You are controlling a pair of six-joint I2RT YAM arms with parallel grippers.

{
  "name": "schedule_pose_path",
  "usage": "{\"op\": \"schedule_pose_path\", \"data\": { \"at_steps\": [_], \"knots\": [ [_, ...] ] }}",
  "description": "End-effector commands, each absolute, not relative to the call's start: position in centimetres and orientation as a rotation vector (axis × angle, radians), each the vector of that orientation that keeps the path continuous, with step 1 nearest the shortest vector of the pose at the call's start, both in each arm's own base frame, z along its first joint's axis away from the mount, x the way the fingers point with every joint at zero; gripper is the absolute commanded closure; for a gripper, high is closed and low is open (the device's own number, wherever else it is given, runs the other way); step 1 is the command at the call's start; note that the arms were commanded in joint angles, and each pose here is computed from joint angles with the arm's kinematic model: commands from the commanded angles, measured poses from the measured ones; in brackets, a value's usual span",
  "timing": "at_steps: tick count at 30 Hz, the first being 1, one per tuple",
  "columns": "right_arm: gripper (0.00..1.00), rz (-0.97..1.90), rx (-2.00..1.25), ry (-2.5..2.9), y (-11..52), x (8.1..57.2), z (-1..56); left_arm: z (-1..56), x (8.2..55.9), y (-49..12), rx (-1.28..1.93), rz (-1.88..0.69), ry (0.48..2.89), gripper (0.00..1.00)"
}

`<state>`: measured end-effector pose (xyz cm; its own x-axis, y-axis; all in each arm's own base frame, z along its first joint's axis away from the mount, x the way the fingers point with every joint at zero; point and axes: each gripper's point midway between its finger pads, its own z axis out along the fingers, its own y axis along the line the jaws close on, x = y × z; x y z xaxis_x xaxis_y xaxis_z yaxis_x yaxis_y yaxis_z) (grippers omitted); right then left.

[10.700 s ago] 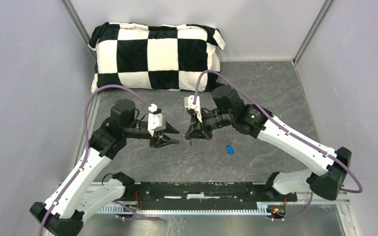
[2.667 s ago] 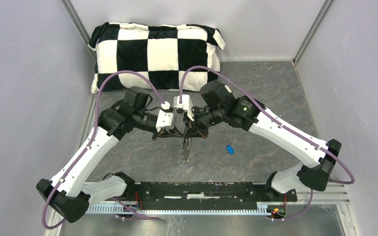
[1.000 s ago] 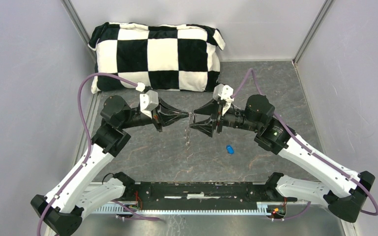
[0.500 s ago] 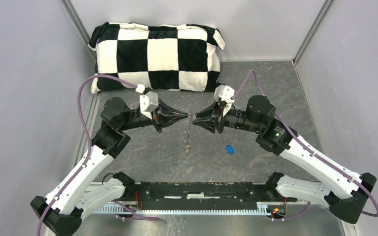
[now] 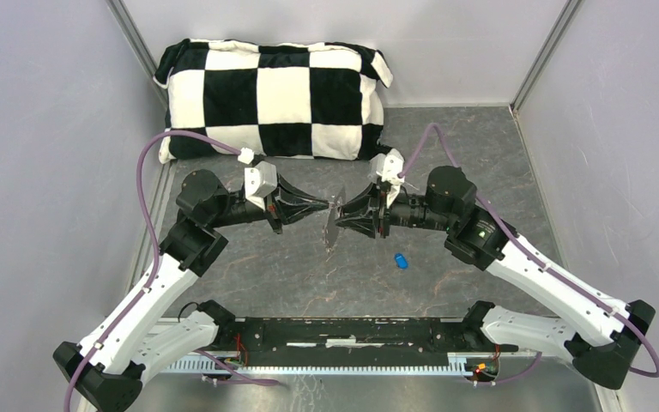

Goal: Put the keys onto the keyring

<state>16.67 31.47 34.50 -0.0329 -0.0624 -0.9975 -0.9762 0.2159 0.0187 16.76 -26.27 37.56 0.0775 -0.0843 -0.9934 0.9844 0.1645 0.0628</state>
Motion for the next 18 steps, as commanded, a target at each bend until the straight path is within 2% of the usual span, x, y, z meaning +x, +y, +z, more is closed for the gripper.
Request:
{"op": "schedule_pose_path", "data": {
  "at_steps": [1,10,18],
  "knots": [
    [0.91,1.123,-1.161,1.381,32.4,15.4,34.3,38.9,15.4,-26.2,1.125,-1.081,1.067,0.98],
    [0.92,1.156,-1.196,1.412,33.0,15.3,34.1,38.2,14.1,-26.2,1.218,-1.101,1.028,0.98],
    [0.92,1.118,-1.183,1.299,32.8,15.5,37.2,37.9,13.7,-26.3,1.246,-1.128,1.035,0.98]
  ]
}}
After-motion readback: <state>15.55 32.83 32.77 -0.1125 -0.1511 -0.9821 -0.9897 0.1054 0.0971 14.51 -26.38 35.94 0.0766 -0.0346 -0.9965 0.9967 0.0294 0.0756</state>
